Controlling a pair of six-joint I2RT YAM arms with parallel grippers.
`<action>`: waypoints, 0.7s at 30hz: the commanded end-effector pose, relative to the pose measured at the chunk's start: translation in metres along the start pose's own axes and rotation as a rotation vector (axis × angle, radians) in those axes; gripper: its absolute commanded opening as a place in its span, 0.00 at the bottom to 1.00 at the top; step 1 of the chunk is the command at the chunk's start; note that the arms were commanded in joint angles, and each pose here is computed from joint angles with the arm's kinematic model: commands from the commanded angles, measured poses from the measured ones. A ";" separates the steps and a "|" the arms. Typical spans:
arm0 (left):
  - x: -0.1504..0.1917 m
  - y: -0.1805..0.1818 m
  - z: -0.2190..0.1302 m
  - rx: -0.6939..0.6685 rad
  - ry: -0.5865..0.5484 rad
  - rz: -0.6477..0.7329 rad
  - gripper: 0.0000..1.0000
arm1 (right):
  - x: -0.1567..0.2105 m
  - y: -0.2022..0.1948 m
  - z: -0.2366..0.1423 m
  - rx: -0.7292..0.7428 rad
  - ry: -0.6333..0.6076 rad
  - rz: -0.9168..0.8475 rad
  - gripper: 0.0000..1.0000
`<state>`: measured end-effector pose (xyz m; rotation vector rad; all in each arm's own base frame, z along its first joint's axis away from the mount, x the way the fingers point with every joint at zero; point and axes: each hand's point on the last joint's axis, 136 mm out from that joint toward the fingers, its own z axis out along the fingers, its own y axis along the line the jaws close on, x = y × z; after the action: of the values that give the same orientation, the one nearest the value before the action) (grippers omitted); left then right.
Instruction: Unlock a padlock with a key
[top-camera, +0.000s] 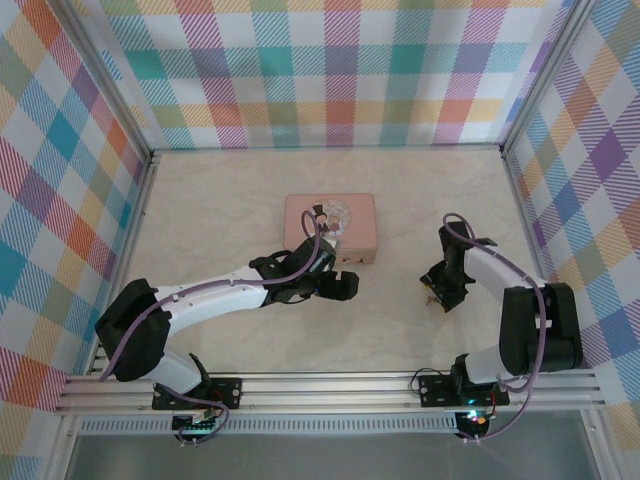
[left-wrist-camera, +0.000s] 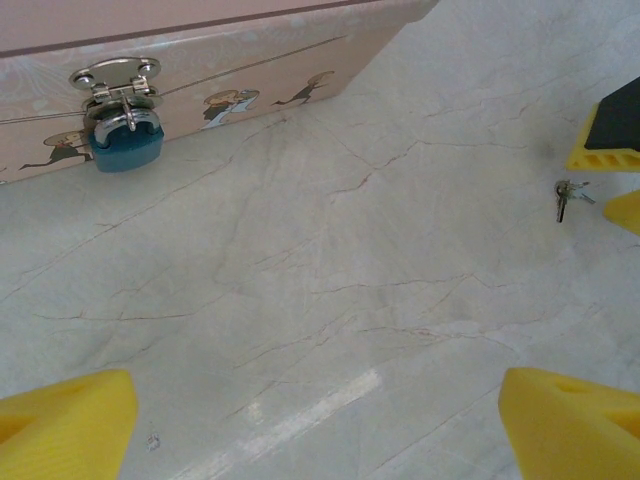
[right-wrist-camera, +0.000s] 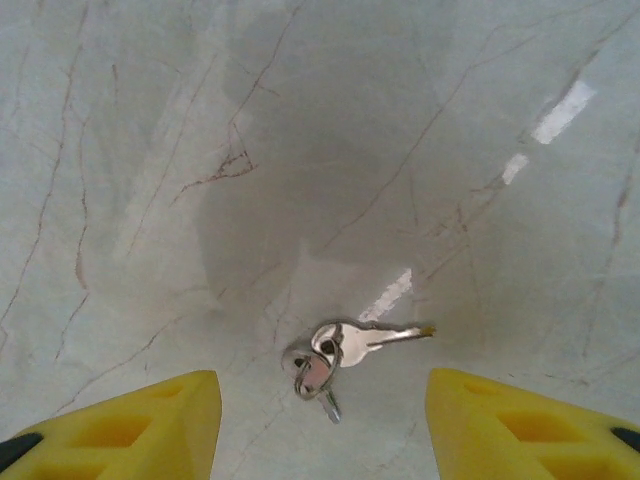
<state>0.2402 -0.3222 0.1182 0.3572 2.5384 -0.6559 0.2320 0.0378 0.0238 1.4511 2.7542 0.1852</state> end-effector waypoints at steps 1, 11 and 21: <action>0.002 -0.003 -0.001 -0.007 -0.001 0.004 0.93 | 0.002 0.000 0.008 -0.003 0.025 0.040 0.56; 0.000 -0.004 -0.002 -0.009 -0.008 0.006 0.93 | 0.001 -0.006 0.019 0.030 0.019 0.053 0.43; 0.001 0.000 -0.001 -0.023 -0.013 0.005 0.93 | 0.002 -0.010 0.024 0.038 0.024 0.056 0.02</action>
<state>0.2409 -0.3216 0.1183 0.3498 2.5337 -0.6435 0.2370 0.0403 0.0154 1.5125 2.7214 0.2119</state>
